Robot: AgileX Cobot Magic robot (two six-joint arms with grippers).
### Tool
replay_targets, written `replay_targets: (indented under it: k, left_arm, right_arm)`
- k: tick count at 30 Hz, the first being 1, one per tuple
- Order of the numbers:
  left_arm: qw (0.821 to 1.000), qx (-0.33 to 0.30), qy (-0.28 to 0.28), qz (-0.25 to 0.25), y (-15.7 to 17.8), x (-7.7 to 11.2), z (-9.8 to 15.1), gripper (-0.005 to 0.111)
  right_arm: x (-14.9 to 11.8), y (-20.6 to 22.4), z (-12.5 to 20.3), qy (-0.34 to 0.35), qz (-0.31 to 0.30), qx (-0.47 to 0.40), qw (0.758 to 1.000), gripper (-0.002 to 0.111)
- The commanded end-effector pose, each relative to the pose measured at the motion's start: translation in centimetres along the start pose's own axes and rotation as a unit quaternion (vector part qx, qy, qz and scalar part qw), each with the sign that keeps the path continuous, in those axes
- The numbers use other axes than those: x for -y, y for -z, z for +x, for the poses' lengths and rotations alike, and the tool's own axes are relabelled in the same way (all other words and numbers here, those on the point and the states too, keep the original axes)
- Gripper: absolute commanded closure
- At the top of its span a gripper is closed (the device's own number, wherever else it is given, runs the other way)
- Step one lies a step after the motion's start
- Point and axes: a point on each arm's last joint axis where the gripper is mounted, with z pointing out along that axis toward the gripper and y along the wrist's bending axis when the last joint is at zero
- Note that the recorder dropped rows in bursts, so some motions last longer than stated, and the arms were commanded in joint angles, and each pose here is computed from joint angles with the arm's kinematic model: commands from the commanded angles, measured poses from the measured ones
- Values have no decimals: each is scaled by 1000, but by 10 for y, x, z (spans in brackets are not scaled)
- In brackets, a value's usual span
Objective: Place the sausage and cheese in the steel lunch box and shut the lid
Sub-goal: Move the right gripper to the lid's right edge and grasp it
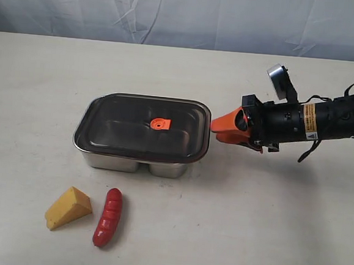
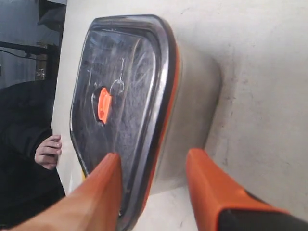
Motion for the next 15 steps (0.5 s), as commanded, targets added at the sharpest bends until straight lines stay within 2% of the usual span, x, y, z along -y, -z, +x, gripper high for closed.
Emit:
replay_targets:
  k: [1,15]
  left_arm:
    - [1000,2,-1,1,0,0,1,107]
    - [1000,2,-1,1,0,0,1,107]
  right_arm:
    - [-3,-6,-1,9,1,3,1000,65]
    - [0,-29,8,-7,1,-15,1000,65]
